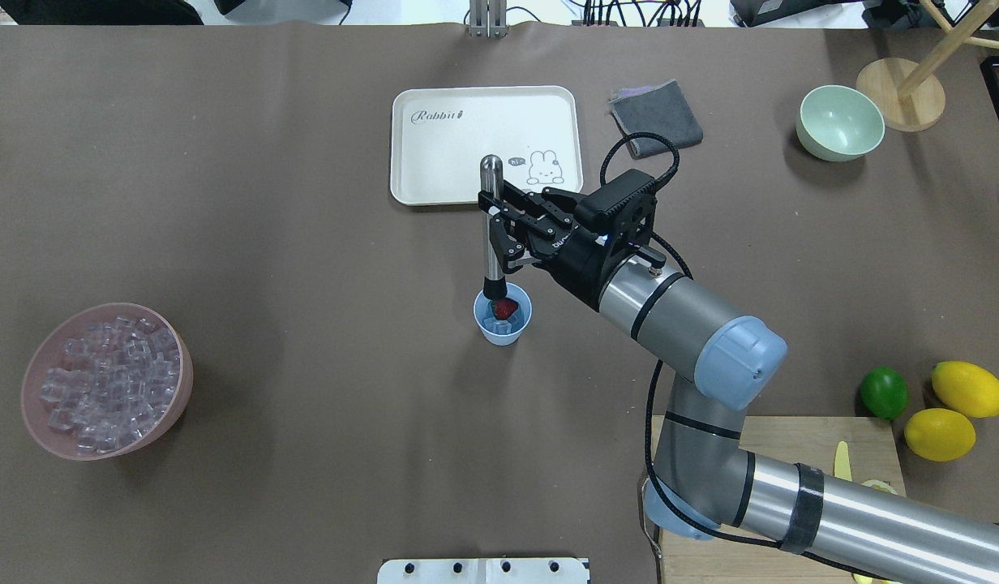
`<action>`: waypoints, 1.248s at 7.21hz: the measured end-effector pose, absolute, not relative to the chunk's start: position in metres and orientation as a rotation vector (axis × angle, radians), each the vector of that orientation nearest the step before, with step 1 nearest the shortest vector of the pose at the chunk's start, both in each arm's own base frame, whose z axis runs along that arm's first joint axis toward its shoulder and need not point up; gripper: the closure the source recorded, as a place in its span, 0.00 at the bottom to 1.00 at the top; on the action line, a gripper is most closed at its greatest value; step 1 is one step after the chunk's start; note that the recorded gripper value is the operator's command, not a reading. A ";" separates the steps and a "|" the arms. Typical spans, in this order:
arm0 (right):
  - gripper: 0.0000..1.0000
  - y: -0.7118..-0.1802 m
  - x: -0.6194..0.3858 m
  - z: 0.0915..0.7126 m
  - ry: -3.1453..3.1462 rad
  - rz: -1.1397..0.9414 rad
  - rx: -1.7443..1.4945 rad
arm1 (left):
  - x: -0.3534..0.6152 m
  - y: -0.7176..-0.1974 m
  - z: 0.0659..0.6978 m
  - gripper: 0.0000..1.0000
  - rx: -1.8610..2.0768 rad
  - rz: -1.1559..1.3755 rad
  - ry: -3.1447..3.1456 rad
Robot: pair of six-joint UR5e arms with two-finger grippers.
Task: Mash ice and strawberries in cup
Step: 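Press the muddler up and down in the cup with the right gripper, then lift the muddler out of the cup with the right gripper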
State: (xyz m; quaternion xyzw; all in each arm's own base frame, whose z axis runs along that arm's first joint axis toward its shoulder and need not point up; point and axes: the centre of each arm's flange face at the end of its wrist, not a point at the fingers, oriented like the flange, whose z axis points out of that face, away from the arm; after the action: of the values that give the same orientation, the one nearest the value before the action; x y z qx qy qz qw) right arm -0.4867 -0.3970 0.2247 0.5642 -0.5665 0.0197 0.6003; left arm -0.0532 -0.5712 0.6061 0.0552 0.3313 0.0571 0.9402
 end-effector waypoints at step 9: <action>1.00 -0.403 -0.470 0.203 -1.331 0.077 1.330 | -0.053 -0.571 0.604 0.02 0.117 0.119 0.676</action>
State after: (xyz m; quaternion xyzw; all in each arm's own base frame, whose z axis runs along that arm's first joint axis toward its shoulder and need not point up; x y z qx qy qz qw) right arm -0.4703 -0.4030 0.2028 0.5710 -0.5714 0.0332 0.5885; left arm -0.0531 -0.5713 0.6037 0.0576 0.3314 0.0582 0.9399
